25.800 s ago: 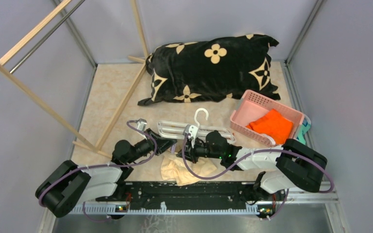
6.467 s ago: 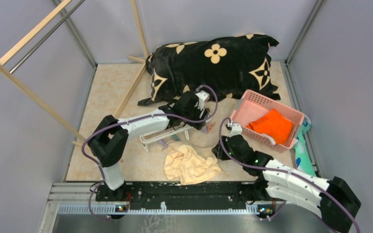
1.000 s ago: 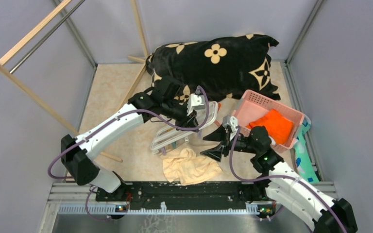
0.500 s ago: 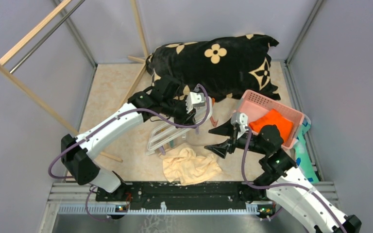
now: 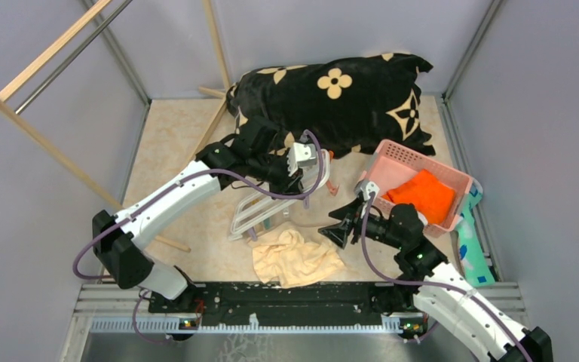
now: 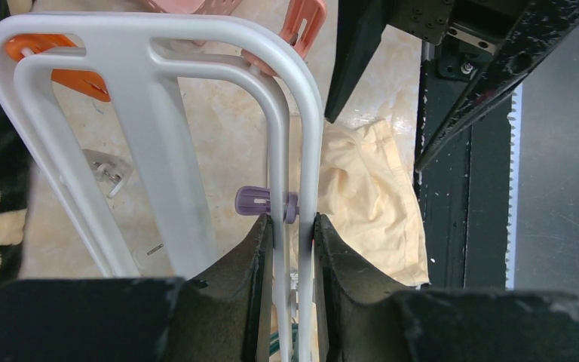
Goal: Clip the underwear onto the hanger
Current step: Open the clamp at the hanger.
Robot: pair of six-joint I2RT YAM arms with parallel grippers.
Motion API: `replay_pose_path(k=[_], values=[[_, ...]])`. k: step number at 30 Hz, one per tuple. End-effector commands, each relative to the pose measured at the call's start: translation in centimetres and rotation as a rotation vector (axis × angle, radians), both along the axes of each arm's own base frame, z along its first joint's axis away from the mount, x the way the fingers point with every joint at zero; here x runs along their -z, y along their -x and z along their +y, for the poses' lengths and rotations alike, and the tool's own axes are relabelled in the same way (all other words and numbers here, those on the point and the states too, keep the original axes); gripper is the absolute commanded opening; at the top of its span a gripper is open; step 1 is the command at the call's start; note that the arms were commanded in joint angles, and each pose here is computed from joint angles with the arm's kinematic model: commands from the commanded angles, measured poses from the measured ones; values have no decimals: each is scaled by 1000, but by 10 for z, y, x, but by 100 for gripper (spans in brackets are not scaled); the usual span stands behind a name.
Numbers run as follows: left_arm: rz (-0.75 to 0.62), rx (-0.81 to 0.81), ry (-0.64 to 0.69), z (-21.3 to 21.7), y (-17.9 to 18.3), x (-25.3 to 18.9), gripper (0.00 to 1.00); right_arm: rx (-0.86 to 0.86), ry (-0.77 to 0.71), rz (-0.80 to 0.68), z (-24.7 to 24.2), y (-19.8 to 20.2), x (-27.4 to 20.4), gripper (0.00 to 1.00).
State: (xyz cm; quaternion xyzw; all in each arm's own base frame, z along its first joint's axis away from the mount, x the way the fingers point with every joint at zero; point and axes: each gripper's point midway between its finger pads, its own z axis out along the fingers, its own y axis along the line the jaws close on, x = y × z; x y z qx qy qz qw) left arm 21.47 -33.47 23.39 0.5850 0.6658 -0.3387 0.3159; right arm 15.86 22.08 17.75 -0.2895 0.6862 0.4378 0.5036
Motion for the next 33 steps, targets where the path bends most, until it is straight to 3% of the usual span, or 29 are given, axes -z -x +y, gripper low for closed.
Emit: replay_pose_path(k=[1,7,12,17,24,29,32,33], values=[[-63,44,90,-2,6,-33,0,96,-85,-137,-3,-22,-43,65],[-51,57,92,-3,8,-32,0,176,-65,-211,-10,-40,-64,59],[-52,66,99,-3,11,-35,0,294,40,-236,-24,-63,-68,63],[-50,76,104,-3,13,-35,0,272,17,-325,-21,-62,-91,63],[-43,84,106,-4,14,-35,0,533,112,-291,-57,-96,-94,46],[-46,77,101,-3,13,-33,0,490,76,-366,-54,-87,-110,33],[-44,76,97,-3,12,-32,0,486,70,-396,-54,-85,-116,33],[-40,79,97,-3,13,-32,0,516,77,-388,-59,-88,-116,37]])
